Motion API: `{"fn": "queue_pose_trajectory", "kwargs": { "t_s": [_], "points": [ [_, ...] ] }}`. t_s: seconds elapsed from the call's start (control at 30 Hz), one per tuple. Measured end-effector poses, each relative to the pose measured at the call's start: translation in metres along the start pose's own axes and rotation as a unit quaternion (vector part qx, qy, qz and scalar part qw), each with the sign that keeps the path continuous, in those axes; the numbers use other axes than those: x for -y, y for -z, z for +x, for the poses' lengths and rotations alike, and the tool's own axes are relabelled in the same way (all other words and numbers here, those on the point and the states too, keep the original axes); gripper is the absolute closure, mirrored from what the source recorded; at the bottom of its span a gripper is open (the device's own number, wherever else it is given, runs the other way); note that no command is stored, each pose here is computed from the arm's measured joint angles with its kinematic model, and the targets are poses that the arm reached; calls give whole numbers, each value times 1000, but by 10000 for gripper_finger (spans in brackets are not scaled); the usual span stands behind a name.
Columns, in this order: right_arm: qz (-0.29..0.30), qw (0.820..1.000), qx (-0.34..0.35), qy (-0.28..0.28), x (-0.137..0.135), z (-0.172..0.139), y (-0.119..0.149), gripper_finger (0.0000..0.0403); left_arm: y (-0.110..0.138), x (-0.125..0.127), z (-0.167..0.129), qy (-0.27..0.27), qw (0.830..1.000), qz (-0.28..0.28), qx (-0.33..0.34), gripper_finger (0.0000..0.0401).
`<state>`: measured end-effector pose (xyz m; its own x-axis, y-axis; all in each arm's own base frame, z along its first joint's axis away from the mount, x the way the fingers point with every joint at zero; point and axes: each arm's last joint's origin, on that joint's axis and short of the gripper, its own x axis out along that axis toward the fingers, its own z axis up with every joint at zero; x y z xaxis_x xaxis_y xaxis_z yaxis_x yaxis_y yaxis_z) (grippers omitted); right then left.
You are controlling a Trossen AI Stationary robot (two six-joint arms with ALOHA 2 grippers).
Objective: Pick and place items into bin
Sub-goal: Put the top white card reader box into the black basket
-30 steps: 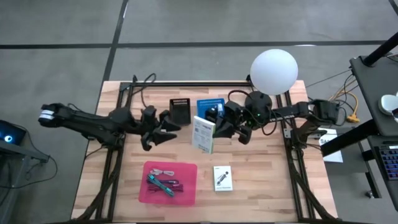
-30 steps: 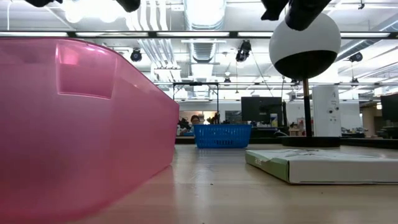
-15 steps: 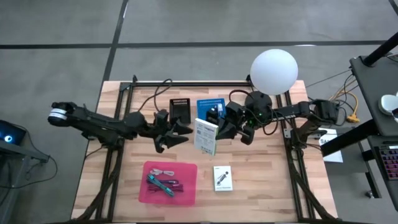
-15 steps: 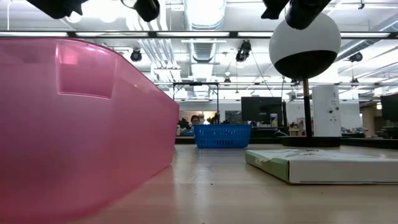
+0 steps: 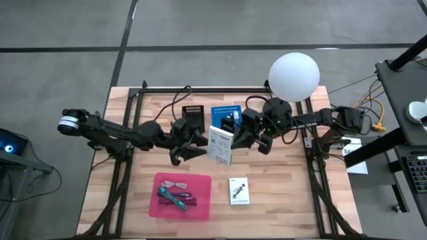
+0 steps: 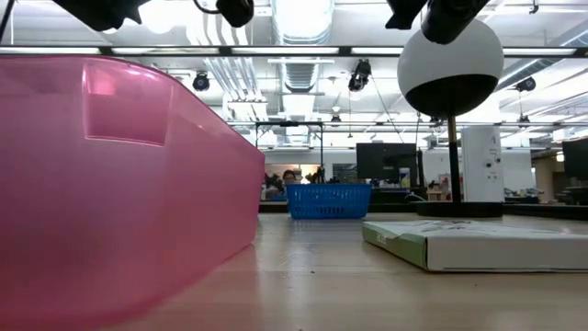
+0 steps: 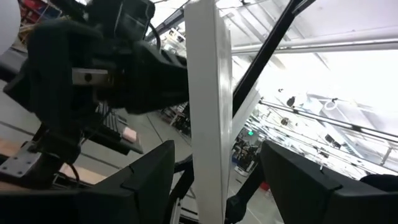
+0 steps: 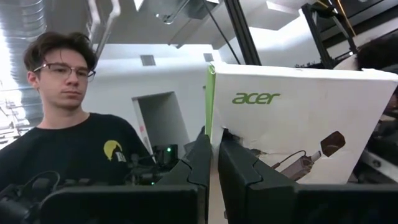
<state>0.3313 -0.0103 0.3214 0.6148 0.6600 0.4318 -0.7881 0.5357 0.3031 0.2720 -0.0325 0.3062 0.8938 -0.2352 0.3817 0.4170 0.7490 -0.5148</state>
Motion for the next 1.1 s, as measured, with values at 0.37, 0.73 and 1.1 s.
{"fn": "queue_pose_trajectory", "kwargs": {
  "t_s": [0.37, 0.73, 1.1],
  "points": [
    [-18, 1000, 5, 9, 2, -3, -2, 394, -1, -4, 6, -10, 1000, 1, 5, 177],
    [-20, 1000, 6, 8, 2, -3, -3, 394, 4, -10, 13, -18, 1000, 1, -1, 209],
    [-20, 1000, 5, 9, 2, -3, -3, 394, 2, -10, 12, -14, 1000, 21, -1, 325]
  ]
}}
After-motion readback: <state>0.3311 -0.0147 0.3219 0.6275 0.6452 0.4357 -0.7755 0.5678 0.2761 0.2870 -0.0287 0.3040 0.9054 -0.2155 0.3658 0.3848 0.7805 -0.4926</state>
